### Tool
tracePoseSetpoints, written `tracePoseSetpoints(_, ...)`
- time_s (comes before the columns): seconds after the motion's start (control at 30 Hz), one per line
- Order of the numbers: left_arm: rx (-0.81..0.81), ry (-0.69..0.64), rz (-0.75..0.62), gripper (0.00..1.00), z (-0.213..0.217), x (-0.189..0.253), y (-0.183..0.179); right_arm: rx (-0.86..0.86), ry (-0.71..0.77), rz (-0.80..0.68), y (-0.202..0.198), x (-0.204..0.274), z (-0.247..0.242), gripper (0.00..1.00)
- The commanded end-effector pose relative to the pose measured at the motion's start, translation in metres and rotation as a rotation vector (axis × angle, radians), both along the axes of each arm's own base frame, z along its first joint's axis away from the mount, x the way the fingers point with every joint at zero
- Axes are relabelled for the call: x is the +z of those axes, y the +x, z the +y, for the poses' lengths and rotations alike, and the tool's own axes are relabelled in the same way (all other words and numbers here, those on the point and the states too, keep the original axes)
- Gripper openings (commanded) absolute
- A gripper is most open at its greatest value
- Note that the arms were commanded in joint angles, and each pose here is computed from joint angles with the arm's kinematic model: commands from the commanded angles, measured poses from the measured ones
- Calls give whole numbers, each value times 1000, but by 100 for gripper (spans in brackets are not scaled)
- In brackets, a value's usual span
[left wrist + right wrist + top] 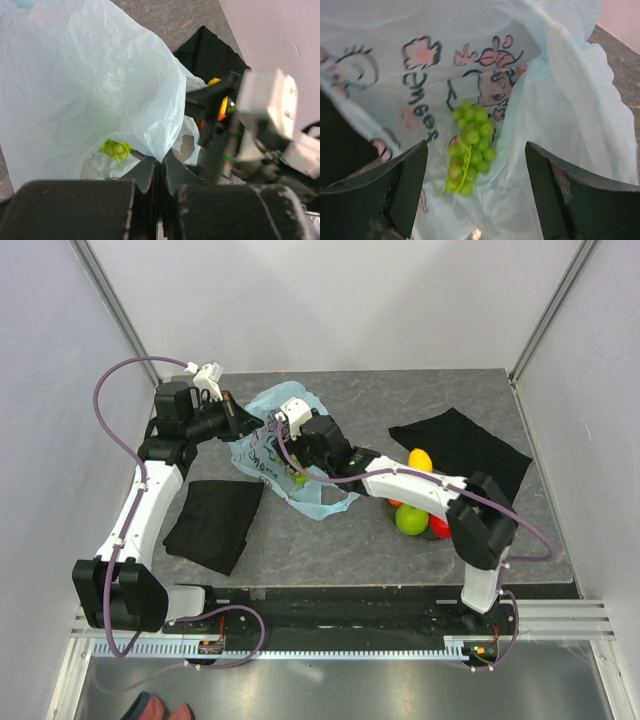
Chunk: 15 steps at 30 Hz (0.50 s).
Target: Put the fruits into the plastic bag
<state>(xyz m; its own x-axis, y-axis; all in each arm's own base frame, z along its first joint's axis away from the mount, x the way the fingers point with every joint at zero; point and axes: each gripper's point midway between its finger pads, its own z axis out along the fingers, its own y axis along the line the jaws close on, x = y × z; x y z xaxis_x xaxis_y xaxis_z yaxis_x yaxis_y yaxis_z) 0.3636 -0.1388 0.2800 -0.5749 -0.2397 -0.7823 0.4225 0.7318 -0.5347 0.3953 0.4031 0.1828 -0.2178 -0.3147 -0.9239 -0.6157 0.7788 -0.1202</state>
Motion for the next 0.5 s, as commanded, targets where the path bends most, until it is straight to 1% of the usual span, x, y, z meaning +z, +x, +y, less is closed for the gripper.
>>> tracePoseSetpoints(0.0,-25,15,-88,2,-2,22,4,198,84,-104,-38,60,4,86)
tracePoseSetpoints(0.03,-22,16,-88,2,-2,22,4,212,108,-125,-46,77,-2,86)
tracePoseSetpoints(0.1,-19,21,-91,2,-1,21,5,217,115,-125,-54,80,-9,86)
tracePoseSetpoints(0.13,-17,23,-91,2,-1,21,5,197,135,-142,-56,92,-15,87)
tracePoseSetpoints(0.27,-12,32,-106,2,1,23,5,51,146,-94,-32,99,-44,86)
tracePoseSetpoints(0.4,-6,42,-112,2,2,22,6,-9,144,-100,-14,104,-61,87)
tracePoseSetpoints(0.47,-10,42,-113,1,2,23,5,-20,131,-85,-3,98,-66,87)
